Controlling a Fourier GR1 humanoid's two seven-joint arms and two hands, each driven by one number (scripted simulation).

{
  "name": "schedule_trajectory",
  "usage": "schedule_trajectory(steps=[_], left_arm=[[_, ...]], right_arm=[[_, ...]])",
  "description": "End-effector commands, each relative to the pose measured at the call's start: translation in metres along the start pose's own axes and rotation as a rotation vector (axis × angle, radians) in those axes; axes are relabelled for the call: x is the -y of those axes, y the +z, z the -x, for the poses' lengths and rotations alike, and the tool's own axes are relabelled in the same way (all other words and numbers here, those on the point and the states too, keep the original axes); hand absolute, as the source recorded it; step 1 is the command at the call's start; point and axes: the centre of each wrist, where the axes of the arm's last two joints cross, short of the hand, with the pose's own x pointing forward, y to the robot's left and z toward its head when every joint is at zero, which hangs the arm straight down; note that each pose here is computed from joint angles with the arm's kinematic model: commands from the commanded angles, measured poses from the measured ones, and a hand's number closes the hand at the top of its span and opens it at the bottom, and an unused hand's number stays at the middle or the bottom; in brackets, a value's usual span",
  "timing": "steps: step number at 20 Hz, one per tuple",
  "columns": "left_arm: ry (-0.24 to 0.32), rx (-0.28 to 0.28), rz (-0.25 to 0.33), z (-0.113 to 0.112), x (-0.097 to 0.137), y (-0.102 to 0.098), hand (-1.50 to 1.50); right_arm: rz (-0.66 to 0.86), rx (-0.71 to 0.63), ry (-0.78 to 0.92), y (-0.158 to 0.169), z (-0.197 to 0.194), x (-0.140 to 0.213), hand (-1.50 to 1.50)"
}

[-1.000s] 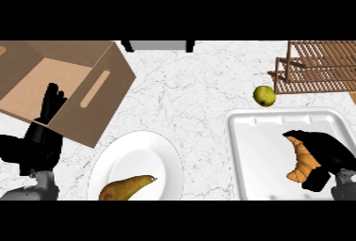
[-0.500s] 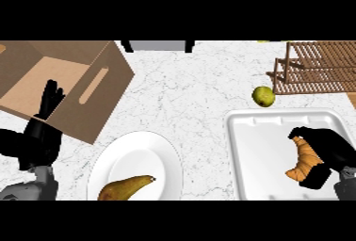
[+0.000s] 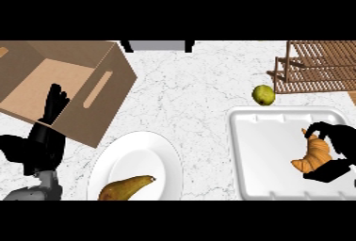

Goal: Pick the croissant from the tray and place it in the tiered shelf

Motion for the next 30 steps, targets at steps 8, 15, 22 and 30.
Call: schedule_trajectory(steps=[8, 15, 22, 30], left_arm=[[-0.005, -0.013, -0.015, 0.000, -0.020, 0.011, 0.00], [0.003, 0.021, -0.002, 0.000, -0.011, 0.004, 0.00], [-0.001, -0.001, 0.013, -0.002, -0.018, -0.001, 0.00], [0.003, 0.002, 0.020, -0.018, 0.000, -0.003, 0.00]], right_arm=[[0.295, 0.132, -0.387, 0.041, -0.022, 0.099, 1.50], [0.539, -0.015, -0.450, 0.092, -0.023, 0.185, 1.50], [0.604, -0.092, -0.438, 0.094, -0.004, 0.214, 1.50], [0.653, -0.118, -0.475, 0.045, 0.029, 0.209, 1.50]])
